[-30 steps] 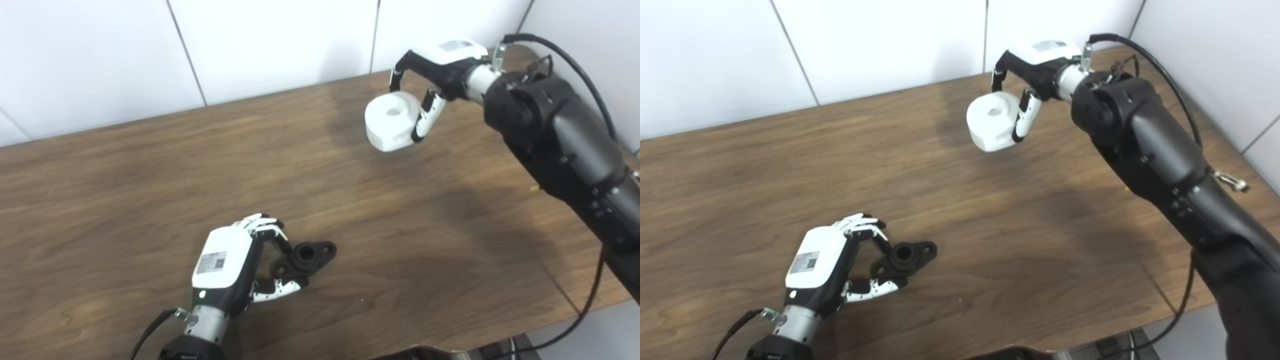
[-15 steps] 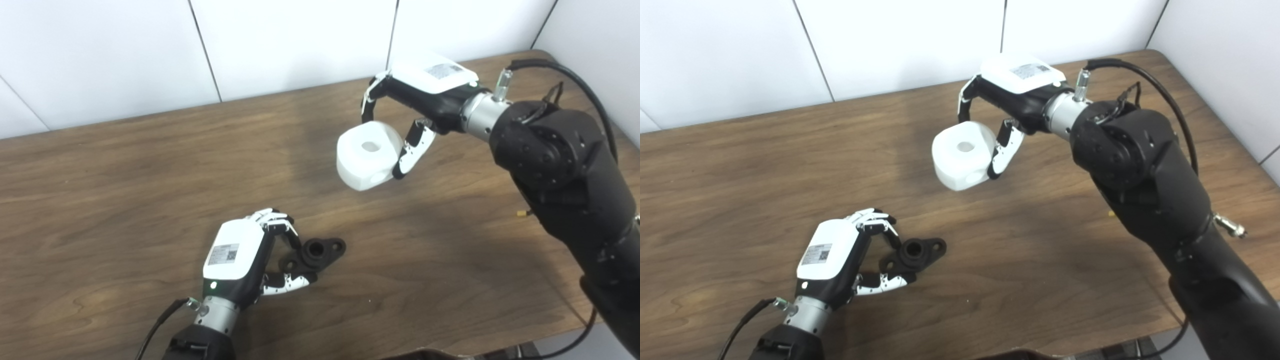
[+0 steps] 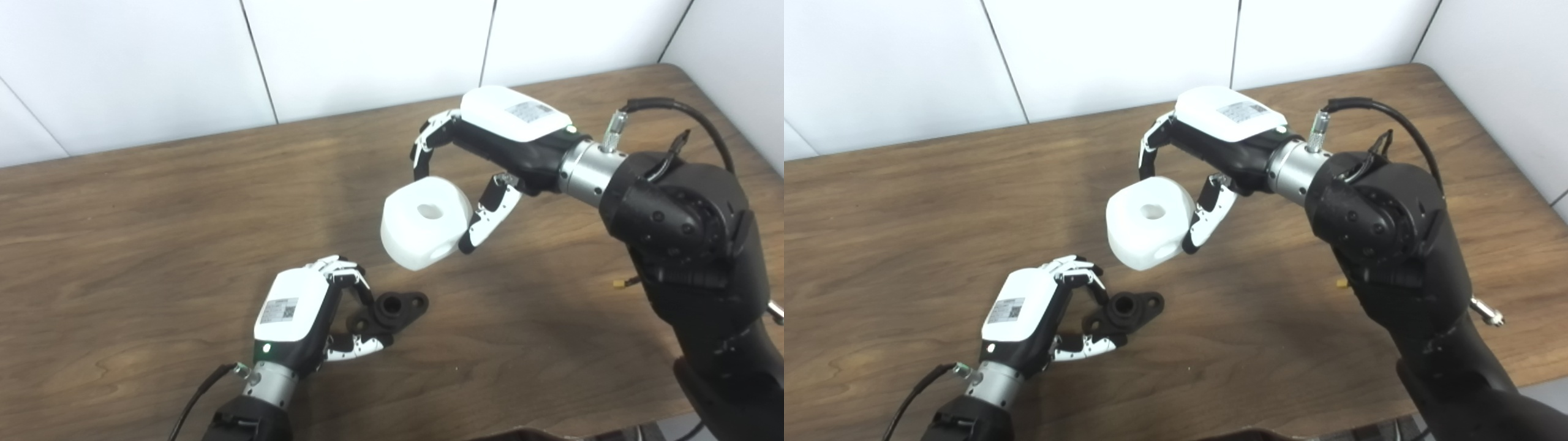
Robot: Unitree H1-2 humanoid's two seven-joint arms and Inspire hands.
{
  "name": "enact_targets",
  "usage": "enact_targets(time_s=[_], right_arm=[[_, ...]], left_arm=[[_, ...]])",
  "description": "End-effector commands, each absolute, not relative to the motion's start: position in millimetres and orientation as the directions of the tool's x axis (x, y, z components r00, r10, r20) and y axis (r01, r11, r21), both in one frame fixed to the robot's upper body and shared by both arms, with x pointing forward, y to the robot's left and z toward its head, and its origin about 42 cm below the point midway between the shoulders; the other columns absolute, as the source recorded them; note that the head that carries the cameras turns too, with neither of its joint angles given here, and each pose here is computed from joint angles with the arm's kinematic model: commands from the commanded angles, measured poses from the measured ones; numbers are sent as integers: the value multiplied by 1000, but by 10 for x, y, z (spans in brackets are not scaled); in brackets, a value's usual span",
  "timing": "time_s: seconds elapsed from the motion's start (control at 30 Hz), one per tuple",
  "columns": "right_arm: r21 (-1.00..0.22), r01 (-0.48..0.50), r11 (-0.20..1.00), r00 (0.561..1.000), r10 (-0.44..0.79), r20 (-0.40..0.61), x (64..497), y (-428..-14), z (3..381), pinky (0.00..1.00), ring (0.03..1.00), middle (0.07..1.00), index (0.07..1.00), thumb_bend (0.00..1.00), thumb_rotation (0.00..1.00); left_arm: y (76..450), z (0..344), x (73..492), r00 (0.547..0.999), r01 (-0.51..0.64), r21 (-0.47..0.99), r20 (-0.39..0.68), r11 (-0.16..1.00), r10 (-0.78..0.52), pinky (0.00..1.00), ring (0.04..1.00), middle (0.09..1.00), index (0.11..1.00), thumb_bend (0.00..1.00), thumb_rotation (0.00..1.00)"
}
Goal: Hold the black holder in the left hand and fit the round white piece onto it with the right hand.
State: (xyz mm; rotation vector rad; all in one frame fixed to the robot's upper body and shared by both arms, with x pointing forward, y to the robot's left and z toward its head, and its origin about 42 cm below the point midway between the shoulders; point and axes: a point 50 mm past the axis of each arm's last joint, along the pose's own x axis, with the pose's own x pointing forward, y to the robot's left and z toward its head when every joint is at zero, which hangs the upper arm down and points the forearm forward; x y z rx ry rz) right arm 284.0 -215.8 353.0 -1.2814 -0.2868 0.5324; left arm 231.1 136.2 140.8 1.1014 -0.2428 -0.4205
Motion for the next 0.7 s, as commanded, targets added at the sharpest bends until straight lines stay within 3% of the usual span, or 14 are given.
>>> enact_targets(time_s=[0.0, 0.17, 0.67], right_arm=[[-967, -169, 192, 845, 534, -41, 2803, -2149, 3646, 805, 862, 745, 481, 526, 138], [-966, -187, 178, 843, 534, -64, 2774, -2103, 3575, 774, 867, 745, 482, 526, 139], [-966, -210, 153, 816, 572, -87, 2756, -2001, 3444, 837, 858, 737, 481, 526, 140]], left_arm=[[1381, 1208, 2244, 887, 331, 880, -168, 340, -430, 756, 841, 753, 486, 516, 45], [1374, 1211, 2245, 887, 334, 878, -170, 344, -428, 747, 843, 754, 486, 517, 44], [1308, 1222, 2298, 881, 387, 851, -229, 354, -414, 780, 851, 767, 486, 516, 46]])
